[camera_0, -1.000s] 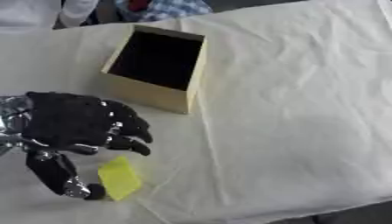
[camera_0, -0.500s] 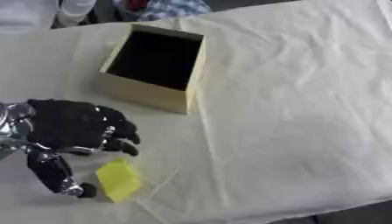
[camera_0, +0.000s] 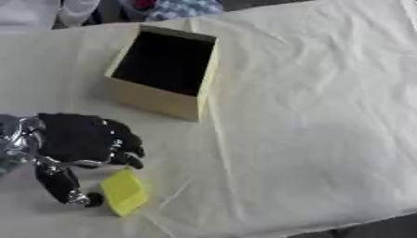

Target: Pick up objects on the table and place them in the box.

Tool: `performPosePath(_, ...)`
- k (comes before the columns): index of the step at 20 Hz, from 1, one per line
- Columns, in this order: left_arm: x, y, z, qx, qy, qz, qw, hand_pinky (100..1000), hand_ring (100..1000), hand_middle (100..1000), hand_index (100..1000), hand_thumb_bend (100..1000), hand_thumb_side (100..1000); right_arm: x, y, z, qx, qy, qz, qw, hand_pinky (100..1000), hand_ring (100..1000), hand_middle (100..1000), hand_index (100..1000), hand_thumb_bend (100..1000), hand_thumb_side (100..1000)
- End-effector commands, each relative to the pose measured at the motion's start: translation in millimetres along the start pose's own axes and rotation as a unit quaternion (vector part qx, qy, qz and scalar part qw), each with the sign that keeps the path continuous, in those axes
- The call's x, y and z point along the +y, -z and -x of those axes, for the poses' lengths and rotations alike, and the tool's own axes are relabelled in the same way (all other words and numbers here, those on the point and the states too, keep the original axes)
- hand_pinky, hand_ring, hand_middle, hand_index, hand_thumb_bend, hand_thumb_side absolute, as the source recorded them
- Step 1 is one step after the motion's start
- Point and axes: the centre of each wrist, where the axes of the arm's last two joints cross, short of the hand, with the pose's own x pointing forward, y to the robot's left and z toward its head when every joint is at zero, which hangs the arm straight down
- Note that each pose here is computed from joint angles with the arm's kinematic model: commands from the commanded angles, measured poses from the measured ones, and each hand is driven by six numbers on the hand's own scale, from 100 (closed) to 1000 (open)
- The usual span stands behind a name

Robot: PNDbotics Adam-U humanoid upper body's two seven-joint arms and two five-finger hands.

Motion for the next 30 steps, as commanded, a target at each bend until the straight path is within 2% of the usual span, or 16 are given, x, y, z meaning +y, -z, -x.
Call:
performPosePath(1, 4.0, -3, 4, -0.081, 0.078, 0.108, 0.988, 905, 926, 843, 903, 374, 431, -1.4, 7, -5, -0.014, 0.004, 0.000, 1.000, 591, 671, 504, 692, 100, 893)
performPosePath(6, 3.7, 1, 4, -0.090, 0.085, 0.110, 0.986, 903, 923, 837, 893, 364, 443, -1.1, 6, -5, -0.012, 0.005, 0.002, 1.000, 590, 671, 504, 692, 100, 894)
performPosePath(9, 0.4, 3, 4, -0.092, 0.087, 0.118, 0.985, 886, 900, 798, 857, 351, 490, -1.1, 7, -5, -0.013, 0.006, 0.003, 1.000, 591, 672, 504, 692, 100, 893)
performPosePath(11, -3.2, 5, 4, -0.092, 0.085, 0.124, 0.984, 851, 846, 708, 776, 339, 460, -1.3, 7, -5, -0.013, 0.006, 0.004, 1.000, 591, 672, 504, 693, 100, 894)
performPosePath(12, -4.1, 6, 5, -0.090, 0.084, 0.123, 0.985, 815, 796, 624, 712, 338, 399, -1.4, 7, -5, -0.013, 0.006, 0.005, 1.000, 591, 672, 504, 693, 100, 894)
performPosePath(13, -4.5, 6, 5, -0.088, 0.083, 0.121, 0.985, 807, 786, 608, 699, 333, 395, -1.5, 7, -5, -0.013, 0.006, 0.005, 1.000, 591, 672, 504, 693, 100, 894)
performPosePath(14, -5.5, 7, 5, -0.086, 0.080, 0.116, 0.986, 736, 706, 511, 597, 275, 369, -1.5, 6, -5, -0.013, 0.006, 0.005, 1.000, 591, 672, 504, 693, 100, 894)
performPosePath(15, -6.1, 7, 5, -0.085, 0.076, 0.109, 0.987, 716, 681, 491, 573, 253, 360, -1.6, 6, -5, -0.012, 0.006, 0.006, 1.000, 591, 672, 504, 693, 100, 894)
performPosePath(16, -5.6, 7, 5, -0.084, 0.070, 0.096, 0.989, 668, 626, 453, 524, 193, 334, -1.7, 6, -5, -0.012, 0.006, 0.006, 1.000, 592, 672, 504, 693, 100, 894)
performPosePath(18, -2.5, 5, 4, -0.084, 0.060, 0.067, 0.992, 637, 598, 446, 517, 120, 309, -1.9, 6, -5, -0.011, 0.006, 0.006, 1.000, 592, 672, 504, 693, 100, 894)
performPosePath(22, 18.1, -8, -3, -0.090, 0.052, 0.002, 0.995, 589, 552, 419, 493, 100, 271, -1.9, 5, -5, -0.010, 0.005, 0.007, 1.000, 592, 673, 504, 693, 100, 894)
performPosePath(26, 49.8, -36, -12, -0.088, 0.045, -0.074, 0.992, 585, 542, 421, 495, 100, 261, -3.3, 6, -4, -0.011, 0.002, 0.007, 1.000, 593, 673, 504, 693, 100, 893)
performPosePath(30, 66.4, -60, -4, -0.081, 0.022, -0.119, 0.989, 589, 544, 427, 503, 100, 254, -4.4, 7, -4, -0.014, -0.001, 0.007, 1.000, 593, 673, 505, 693, 100, 891)
